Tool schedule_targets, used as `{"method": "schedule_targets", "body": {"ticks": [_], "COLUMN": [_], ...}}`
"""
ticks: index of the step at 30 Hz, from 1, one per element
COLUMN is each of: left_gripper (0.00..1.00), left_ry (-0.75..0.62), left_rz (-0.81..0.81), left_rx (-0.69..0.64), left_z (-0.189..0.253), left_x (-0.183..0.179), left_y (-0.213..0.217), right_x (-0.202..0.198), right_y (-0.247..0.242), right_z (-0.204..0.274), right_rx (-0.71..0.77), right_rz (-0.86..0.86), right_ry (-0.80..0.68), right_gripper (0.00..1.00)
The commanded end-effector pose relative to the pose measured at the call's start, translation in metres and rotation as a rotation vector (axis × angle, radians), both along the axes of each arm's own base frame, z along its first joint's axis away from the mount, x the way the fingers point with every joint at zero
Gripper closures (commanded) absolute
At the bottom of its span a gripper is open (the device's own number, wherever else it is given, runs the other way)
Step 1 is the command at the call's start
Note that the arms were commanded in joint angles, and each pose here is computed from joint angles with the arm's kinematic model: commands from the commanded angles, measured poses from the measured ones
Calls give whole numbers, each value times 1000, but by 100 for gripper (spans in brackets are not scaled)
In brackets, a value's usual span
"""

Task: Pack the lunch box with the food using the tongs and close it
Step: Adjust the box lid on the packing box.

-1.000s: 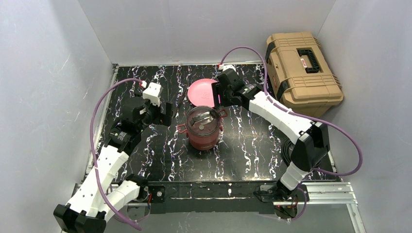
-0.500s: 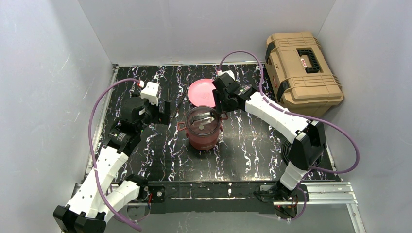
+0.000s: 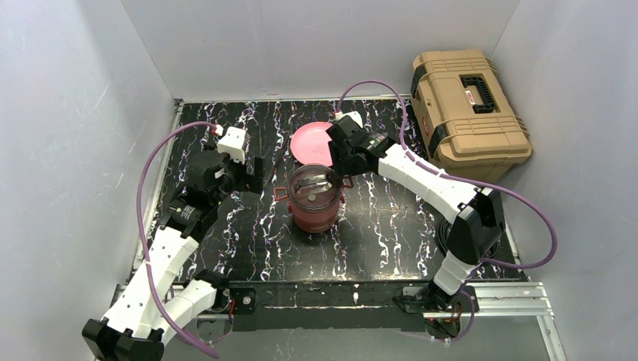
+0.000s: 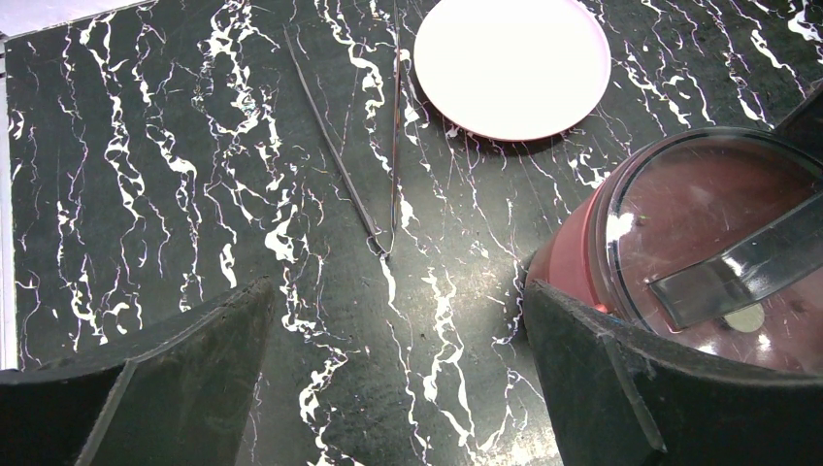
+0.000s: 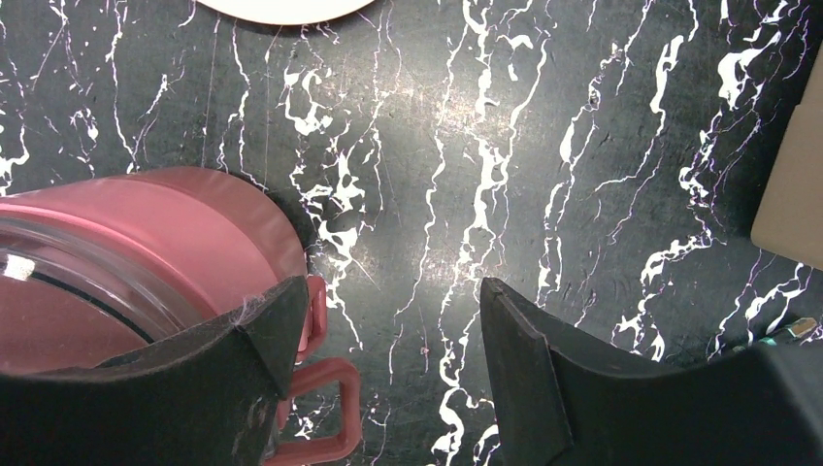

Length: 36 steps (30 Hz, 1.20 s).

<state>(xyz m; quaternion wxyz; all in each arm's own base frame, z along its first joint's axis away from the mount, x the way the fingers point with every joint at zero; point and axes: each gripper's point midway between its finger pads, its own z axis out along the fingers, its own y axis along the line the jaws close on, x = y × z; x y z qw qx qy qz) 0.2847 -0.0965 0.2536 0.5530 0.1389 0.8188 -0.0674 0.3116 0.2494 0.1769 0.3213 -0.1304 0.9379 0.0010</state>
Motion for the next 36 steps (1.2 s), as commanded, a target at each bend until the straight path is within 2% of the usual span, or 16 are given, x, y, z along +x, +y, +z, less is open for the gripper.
{"method": "schedule_targets", "body": {"ticks": [1,6,11,14,17,22,29,36], "left_gripper": [2,2,2,7,9,9,9,10], "left_ry": [-20,-12,86,142,223,416,452,491], "left_rz": [19,2,13,-50,-103,-102,-43,-33], "left_rx": [-9,-51,-193,-275,-316,-295,-187,-161], "left_z": [5,7,27,44,48,29,13,4], "left_x": [-2,-4,-14,-20,-27,-38,-39,-34], "left_y": [4,-2,-16,-35,-53,-76,-100,-116], "right_x": [-1,4,8,8,3,-7,-21,-22], "right_y": [-5,-8,-13,-17,-21,-36,-37,-32], "right_z": [25,36,60,69,70,64,47,28], "right_rx": [31,19,16,18,35,58,121,182], "right_rz": [-29,-40,-34,-21,8,39,81,131], "right_ry": [-57,-92,-142,-164,-160,-146,-122,-85], "right_gripper": [26,25,21,19,18,19,24,29]}}
